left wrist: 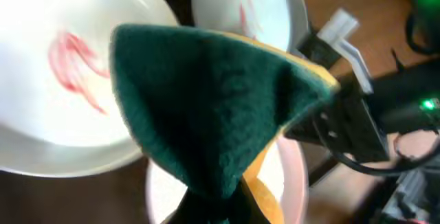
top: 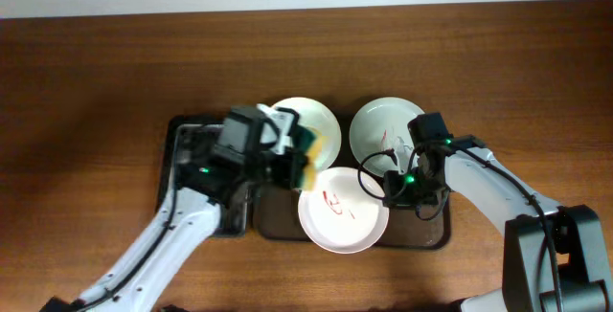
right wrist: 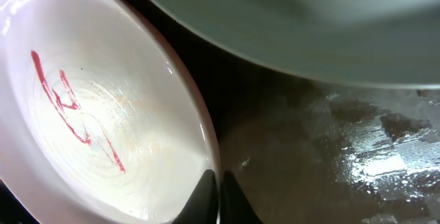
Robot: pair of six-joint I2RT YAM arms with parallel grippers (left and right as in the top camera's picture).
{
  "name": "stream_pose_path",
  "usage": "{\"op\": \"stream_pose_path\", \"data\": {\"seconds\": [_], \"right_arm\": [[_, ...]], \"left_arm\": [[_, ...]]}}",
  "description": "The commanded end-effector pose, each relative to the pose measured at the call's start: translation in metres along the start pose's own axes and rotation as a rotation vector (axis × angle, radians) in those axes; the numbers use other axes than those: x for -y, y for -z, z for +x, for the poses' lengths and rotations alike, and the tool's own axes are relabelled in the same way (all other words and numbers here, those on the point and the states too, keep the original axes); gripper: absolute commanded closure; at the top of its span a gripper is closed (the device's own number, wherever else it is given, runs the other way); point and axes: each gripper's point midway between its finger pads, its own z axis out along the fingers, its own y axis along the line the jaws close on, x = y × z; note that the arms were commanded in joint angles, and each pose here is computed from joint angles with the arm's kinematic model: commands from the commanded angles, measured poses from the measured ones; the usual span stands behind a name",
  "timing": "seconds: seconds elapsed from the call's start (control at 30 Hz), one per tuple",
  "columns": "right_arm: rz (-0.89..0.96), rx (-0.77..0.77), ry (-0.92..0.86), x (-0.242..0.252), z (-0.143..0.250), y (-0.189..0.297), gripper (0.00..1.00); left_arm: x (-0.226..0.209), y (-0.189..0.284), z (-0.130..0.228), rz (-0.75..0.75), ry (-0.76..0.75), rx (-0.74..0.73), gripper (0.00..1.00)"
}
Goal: Clean dirty plates on tray and stack at the side
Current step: 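Grasp the sponge with left gripper and the front plate's rim with right, then scrub the front plate with the sponge held in the left gripper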
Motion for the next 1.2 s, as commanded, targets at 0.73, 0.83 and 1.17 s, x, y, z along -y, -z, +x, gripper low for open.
{"op": "stream_pose_path", "data": {"seconds": [0.73,0.83,1.17], "right_arm": [[-0.062,-0.033,-0.015,-0.011,0.007,-0.001,0.62],[-0.070,0.013,0.010,-0.013,-0.004,-0.001,0.62],[0.011,-0.017,0.050,-0.012,-0.009,-0.037,0.96]], "left_arm": [[-0.005,-0.103,0.139,-0.231,0.273,-0.474,1.00],[-0.006,-0.103,0.138,-0.236,0.271,-0.470,1.00],[-0.025,-0.102,0.128,-0.313,0.266,-0.417,1.00]]}}
